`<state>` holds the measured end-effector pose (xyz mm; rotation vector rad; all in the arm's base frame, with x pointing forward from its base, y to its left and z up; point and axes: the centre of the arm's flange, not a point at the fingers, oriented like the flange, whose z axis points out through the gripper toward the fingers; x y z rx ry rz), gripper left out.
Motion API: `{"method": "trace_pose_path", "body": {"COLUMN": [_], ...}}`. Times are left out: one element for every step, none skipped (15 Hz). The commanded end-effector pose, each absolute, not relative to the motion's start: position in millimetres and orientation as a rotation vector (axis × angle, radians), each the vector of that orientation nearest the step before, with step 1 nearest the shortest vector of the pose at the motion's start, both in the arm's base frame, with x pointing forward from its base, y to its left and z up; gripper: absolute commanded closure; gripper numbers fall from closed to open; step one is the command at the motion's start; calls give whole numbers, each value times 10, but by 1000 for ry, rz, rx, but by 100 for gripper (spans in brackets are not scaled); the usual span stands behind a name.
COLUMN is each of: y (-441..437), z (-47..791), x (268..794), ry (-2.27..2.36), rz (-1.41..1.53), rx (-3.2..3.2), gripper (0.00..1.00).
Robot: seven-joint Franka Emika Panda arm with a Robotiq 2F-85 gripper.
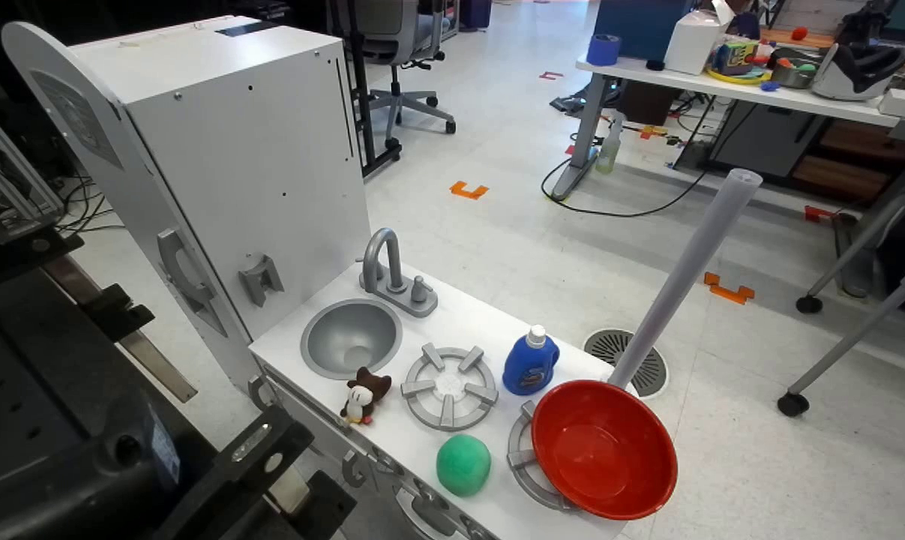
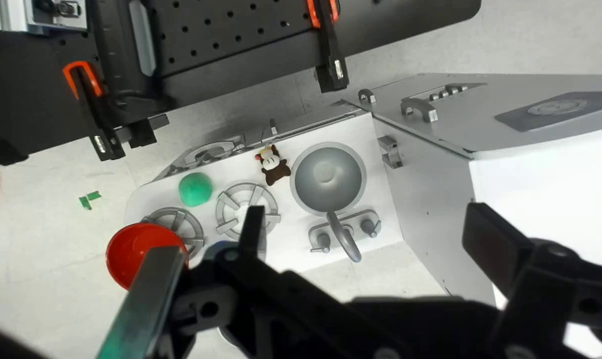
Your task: Put the plush toy on the left stove plate
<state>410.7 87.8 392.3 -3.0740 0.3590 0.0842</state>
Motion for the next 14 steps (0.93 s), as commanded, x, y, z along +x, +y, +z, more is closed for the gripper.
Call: {"method": "trace_pose_path", "body": {"y": [980,959,943,910,889,841,790,724,659,588,524,465,419,378], "z": [3292,3090,2903,2703,2508,2303,2094,1888,1679,1462,1251,1033,825,596], "x": [4808,4930,5053,5164,5282,5389,5498,5597,5702,5796,5891,5979,6075,6143], "ry": [429,470,480,507,529,566,604,630,671,706,752,779,796,801], "rz": [60,58,35,30,23,9,25,11,47,55,85,86,102,98], "rx": [-3119,-3160,-3184,-3211,-3228,-3257,-3267,-3277,-3281,-3286,-3275,-3290,-3287,-3303], "gripper": [0,0,0,0,0,0,0,0,0,0,0,0,0,0]}}
